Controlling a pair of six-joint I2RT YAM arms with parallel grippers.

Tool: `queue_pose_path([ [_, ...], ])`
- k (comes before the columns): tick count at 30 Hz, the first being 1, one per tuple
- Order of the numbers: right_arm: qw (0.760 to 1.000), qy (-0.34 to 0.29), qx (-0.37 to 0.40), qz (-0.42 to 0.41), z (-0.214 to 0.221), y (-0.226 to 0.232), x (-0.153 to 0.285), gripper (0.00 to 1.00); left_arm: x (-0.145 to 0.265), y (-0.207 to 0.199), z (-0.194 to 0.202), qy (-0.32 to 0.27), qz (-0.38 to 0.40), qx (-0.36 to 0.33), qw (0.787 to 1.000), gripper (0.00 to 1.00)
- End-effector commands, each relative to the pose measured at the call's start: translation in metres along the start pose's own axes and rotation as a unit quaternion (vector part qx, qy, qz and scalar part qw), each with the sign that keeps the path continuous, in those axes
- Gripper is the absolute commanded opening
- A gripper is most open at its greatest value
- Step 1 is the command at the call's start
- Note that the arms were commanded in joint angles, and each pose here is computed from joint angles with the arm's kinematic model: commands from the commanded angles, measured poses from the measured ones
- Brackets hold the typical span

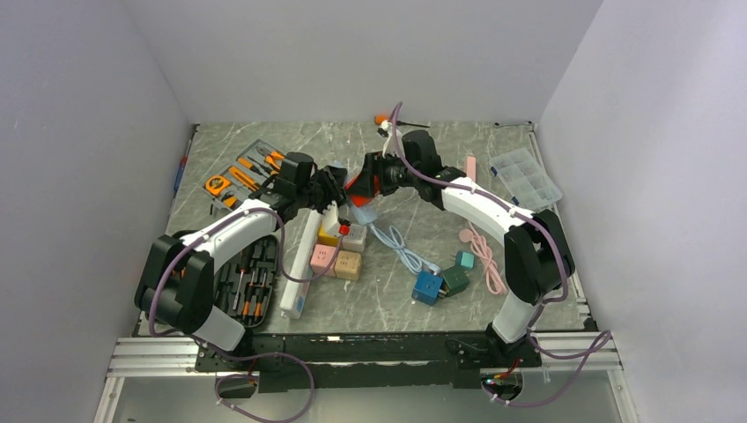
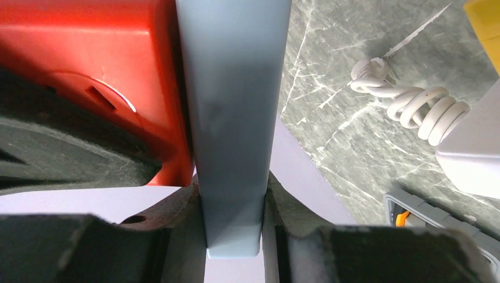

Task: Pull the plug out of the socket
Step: Remove the plug from the socket.

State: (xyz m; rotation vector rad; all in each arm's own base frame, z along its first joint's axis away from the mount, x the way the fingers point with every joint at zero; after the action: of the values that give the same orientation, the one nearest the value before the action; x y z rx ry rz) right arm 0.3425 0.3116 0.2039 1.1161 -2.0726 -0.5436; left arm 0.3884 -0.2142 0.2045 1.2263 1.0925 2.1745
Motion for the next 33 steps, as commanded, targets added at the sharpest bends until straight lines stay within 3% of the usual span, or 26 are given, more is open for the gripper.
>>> queue_pose_path([
  [1,1.000,-0.017,0.021,-0.002,-0.022,0.014,0.005,0.49,0.009,0.024,0.004,0.018,-0.013,-0.157,0.987,0.00],
  [5,0.999,-0.028,0.038,0.014,-0.026,0.013,0.013,0.21,0.006,0.015,0.002,0.016,0.005,-0.167,0.986,0.00],
  [11,0.997,-0.044,0.056,0.029,-0.037,0.013,0.028,0.09,0.004,0.009,0.001,0.015,0.019,-0.178,0.984,0.00],
  [17,0.996,-0.076,0.044,0.032,-0.059,0.002,0.057,0.00,0.000,-0.001,0.001,0.014,0.042,-0.190,0.981,0.00],
  [33,0.989,-0.108,0.058,0.087,-0.074,-0.006,0.094,0.00,-0.034,-0.011,0.015,0.022,0.088,-0.233,0.968,0.00],
])
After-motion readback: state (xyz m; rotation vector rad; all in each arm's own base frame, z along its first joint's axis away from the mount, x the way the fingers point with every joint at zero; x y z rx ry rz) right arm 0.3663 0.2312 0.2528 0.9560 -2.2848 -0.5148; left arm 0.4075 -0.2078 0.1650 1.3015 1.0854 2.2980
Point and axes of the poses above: each gripper's point midway between its finger pads, its own x axis back along the fingers, its own y axis along the line the jaws close on, z = x × y, the point moved 3 cm from there along x, back along the fingers, and after that the axes turned 5 degrees about -x, right-handed, at the moved point
